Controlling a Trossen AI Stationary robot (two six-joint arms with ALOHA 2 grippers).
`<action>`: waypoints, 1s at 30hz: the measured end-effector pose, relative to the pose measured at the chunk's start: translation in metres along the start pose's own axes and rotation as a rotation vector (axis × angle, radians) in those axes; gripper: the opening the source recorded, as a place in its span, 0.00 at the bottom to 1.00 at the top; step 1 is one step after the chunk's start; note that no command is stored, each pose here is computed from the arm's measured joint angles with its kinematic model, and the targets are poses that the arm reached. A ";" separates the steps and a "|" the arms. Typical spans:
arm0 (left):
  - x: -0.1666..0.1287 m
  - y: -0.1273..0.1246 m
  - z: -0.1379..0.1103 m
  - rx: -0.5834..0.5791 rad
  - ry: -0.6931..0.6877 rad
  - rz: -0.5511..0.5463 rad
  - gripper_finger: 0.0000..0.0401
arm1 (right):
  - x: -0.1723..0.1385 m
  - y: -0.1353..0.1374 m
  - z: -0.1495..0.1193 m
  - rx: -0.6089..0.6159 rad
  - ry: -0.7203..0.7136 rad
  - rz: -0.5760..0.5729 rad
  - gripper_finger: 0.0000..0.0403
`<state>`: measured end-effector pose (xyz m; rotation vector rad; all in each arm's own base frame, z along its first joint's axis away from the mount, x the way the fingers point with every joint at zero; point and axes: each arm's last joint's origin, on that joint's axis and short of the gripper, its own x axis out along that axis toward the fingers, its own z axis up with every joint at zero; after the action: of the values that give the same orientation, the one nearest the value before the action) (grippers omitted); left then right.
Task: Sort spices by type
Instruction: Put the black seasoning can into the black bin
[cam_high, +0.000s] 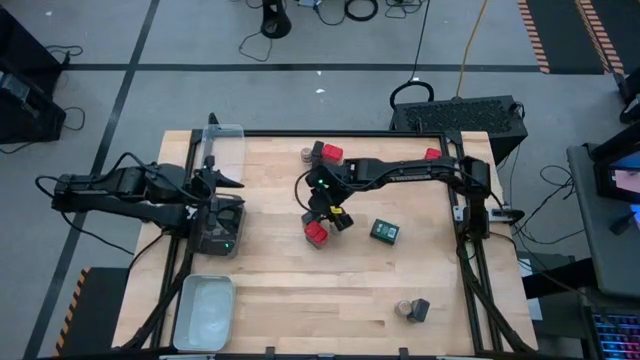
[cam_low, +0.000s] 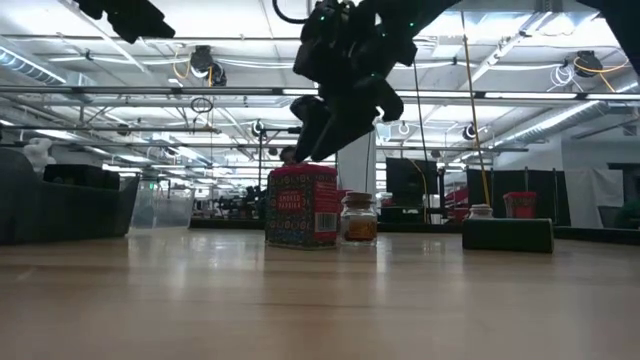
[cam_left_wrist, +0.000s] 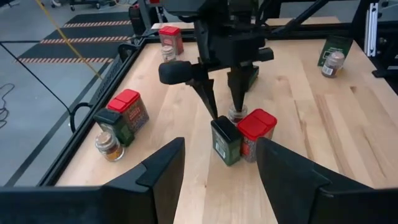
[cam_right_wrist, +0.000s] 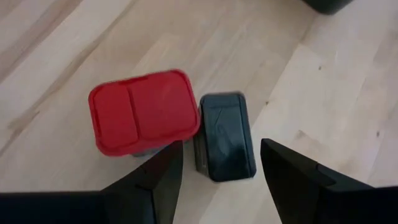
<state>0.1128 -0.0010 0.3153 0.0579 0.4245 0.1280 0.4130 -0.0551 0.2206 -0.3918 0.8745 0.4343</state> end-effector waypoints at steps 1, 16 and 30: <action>0.000 0.000 0.000 0.000 0.000 0.000 0.51 | 0.001 -0.001 0.001 -0.009 -0.010 -0.007 0.49; 0.000 0.000 0.000 0.002 0.003 0.000 0.51 | 0.020 -0.004 -0.006 -0.011 0.005 -0.003 0.49; 0.000 0.000 0.000 0.001 0.002 0.000 0.51 | 0.021 -0.005 -0.008 -0.021 0.013 -0.002 0.49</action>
<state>0.1128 -0.0011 0.3152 0.0589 0.4270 0.1275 0.4224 -0.0590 0.2000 -0.4156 0.8826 0.4401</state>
